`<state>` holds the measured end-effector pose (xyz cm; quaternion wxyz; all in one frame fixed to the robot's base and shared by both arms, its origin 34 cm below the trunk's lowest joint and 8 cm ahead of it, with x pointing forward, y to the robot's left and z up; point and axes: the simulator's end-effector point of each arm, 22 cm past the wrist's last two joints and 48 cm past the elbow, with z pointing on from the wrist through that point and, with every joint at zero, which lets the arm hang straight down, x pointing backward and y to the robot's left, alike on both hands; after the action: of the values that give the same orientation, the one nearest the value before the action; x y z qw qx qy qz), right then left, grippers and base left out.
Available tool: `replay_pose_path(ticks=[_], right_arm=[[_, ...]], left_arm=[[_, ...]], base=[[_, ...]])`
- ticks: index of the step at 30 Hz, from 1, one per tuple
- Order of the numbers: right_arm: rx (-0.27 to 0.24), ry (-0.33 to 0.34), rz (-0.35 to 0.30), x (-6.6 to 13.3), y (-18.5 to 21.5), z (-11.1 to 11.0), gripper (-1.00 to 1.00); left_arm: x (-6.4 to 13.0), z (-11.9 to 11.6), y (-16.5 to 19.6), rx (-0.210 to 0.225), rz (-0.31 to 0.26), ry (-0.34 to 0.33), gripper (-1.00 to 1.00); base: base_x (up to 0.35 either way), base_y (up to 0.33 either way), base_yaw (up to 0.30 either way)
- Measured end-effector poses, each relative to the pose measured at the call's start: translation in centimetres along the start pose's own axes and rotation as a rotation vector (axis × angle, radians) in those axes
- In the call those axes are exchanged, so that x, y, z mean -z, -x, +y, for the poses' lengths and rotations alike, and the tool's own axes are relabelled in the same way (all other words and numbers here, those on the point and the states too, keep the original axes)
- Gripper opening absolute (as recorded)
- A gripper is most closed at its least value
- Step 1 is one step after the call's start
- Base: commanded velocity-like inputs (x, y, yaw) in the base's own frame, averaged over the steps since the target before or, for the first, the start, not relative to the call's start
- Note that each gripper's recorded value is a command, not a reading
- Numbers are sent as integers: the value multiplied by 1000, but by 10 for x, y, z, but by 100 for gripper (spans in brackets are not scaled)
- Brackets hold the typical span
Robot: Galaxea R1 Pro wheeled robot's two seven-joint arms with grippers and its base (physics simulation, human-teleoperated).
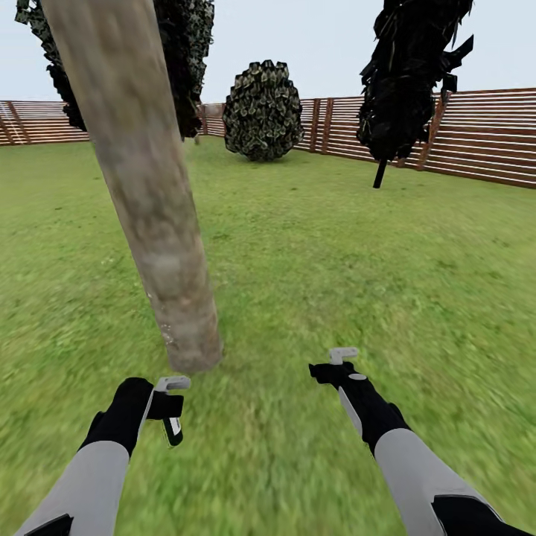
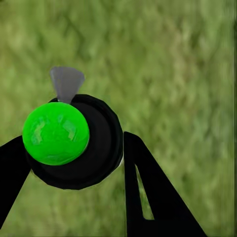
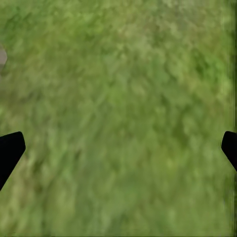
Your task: In the garden, pick up the pesticide atomizer on the floor and spray pesticide onto both trees until each tree trunk is fully covered.
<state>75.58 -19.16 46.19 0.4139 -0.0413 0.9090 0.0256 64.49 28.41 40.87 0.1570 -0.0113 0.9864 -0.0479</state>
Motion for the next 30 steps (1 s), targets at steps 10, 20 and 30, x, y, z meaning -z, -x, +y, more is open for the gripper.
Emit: replay_pose_path(ticks=[10,20,30], right_arm=[[0,0,0,0,0,0,100],[0,0,0,0,0,0,100],[0,0,0,0,0,0,100]], left_arm=[[-1,1,-1,8,2,-1,-100],[-1,6,-3,48,-1,-7,-100],[-2,11,-8,60,10,-7,-100]], base=[[90,-268,186],[0,-278,277],[139,-230,277]])
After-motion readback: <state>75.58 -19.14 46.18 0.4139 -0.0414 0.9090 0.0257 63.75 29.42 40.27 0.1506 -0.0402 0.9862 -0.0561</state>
